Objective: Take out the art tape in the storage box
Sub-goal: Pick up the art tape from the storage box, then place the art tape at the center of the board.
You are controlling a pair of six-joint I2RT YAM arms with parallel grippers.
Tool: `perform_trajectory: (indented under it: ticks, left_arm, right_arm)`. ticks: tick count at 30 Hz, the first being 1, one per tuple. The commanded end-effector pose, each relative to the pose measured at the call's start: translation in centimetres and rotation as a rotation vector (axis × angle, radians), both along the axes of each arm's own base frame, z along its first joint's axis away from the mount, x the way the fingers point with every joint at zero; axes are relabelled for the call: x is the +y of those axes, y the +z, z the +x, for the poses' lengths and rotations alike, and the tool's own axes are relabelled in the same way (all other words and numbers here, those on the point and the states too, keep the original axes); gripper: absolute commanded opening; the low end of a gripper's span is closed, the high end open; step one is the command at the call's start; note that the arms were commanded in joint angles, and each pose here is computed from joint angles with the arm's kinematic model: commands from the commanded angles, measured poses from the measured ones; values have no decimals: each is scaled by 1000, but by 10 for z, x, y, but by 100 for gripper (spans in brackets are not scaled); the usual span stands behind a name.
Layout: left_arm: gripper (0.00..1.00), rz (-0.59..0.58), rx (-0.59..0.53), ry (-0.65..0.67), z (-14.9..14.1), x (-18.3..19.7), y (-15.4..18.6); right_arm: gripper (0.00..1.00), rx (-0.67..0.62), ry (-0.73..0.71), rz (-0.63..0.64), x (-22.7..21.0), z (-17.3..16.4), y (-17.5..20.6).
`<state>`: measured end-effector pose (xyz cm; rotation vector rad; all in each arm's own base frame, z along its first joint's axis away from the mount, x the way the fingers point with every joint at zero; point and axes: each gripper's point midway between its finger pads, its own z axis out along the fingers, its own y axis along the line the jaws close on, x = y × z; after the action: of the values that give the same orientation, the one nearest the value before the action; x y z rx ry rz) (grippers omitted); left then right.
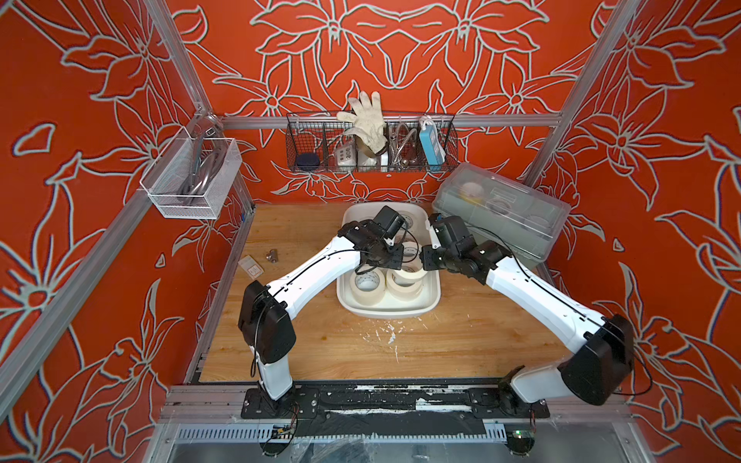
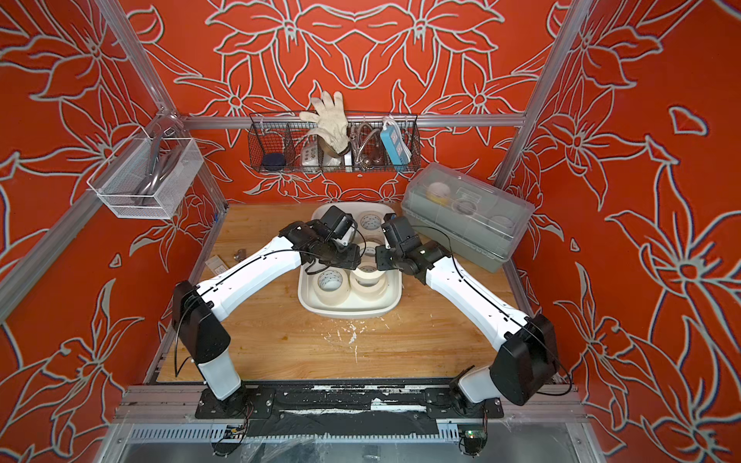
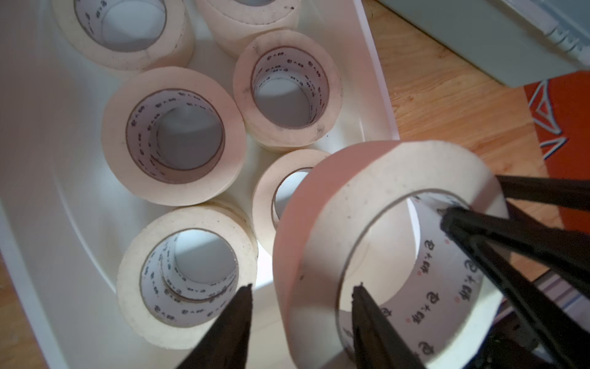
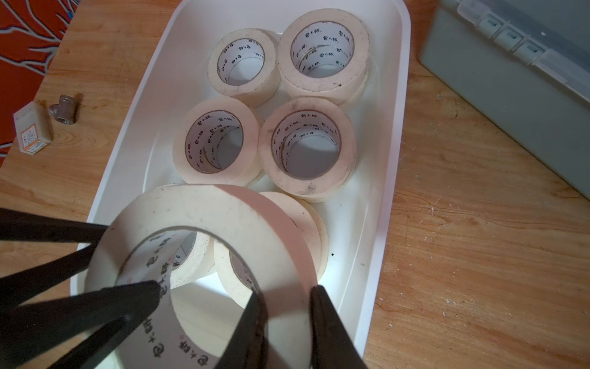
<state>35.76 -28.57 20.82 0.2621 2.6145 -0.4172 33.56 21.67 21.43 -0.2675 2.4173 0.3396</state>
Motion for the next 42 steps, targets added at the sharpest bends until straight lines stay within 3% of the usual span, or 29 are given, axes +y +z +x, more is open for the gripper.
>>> perform_trajectory:
  ticks: [1,9,10,16,21,27,33,38,42]
  left_arm:
    - [42,40,-23,18,5,5,0]
    - [2,2,-69,25,8,3,13]
    - [0,3,-79,29,9,4,15]
    - [0,8,-117,60,14,14,21]
    - [0,6,-119,106,22,31,26]
    - [0,-19,-157,214,50,73,50]
    - [0,-14,-204,410,84,140,72]
    - [0,-1,-193,572,107,198,63]
    - [0,-13,-125,719,118,242,37]
  right_arm:
    - [3,-59,0,34,0,-1,18]
    - [32,-110,28,72,-5,-14,38]
    - [35,-122,39,79,-5,-17,41]
    - [54,-206,48,101,-17,-30,66]
    - [61,-280,18,122,-31,-38,84]
    - [62,-287,-4,92,-43,-43,82]
    - [62,-269,-39,71,-54,-46,69]
    - [62,-254,-39,63,-58,-50,63]
    - [62,-234,-41,57,-61,-52,57]
